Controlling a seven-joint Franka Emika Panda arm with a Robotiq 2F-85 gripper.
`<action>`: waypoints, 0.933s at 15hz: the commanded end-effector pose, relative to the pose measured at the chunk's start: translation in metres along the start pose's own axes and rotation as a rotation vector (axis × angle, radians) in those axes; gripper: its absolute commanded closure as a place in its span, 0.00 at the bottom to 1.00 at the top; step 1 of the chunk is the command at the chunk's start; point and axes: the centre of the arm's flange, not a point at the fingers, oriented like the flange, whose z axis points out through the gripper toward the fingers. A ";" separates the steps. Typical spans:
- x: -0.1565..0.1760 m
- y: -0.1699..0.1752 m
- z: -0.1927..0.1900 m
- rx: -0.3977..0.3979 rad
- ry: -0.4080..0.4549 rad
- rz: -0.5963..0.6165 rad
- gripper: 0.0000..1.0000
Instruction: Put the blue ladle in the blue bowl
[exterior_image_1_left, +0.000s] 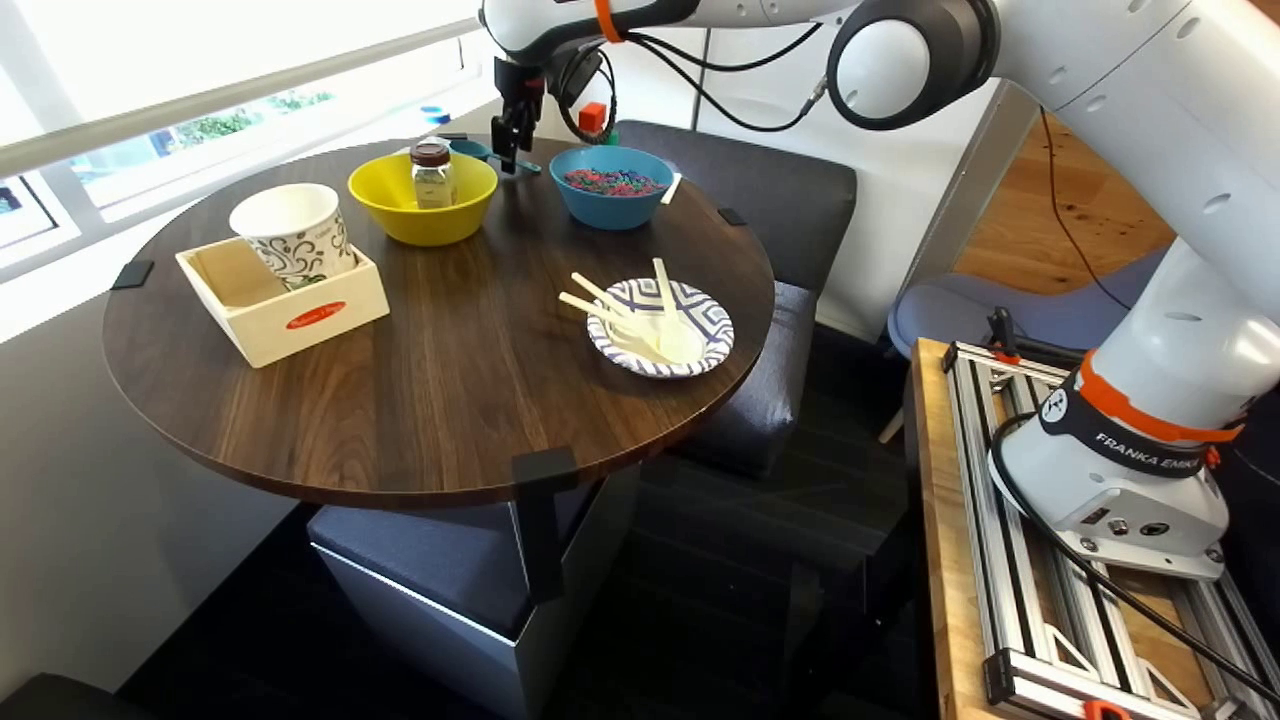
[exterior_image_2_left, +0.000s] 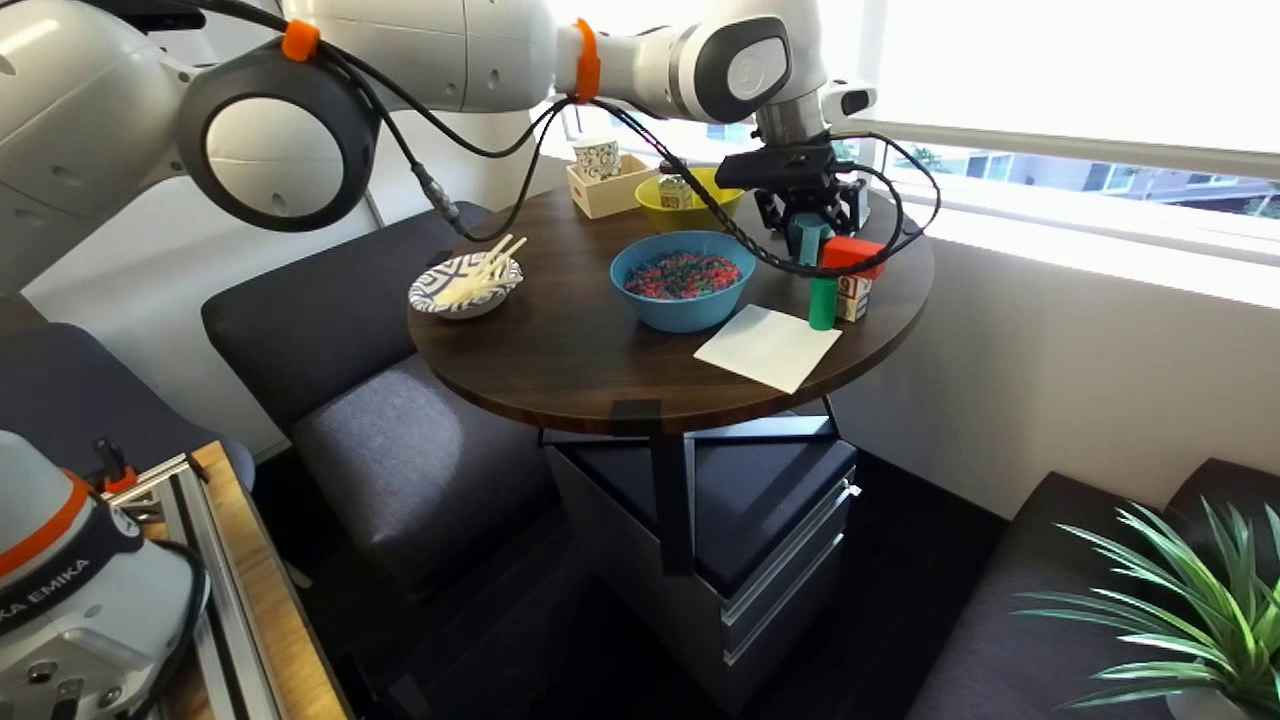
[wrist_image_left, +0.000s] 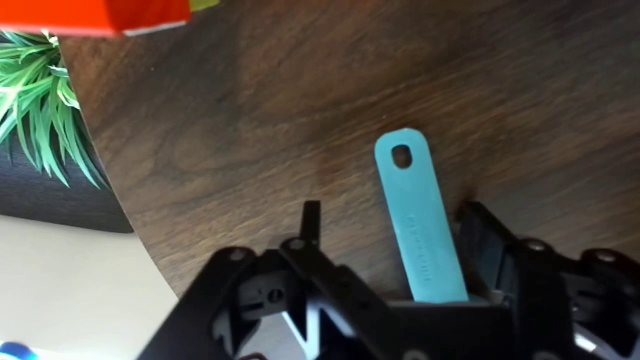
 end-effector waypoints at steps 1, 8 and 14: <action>0.001 0.000 0.002 0.056 -0.024 -0.005 0.58; -0.009 -0.004 -0.018 0.177 -0.073 0.002 1.00; -0.018 0.002 -0.073 0.164 -0.009 0.061 0.98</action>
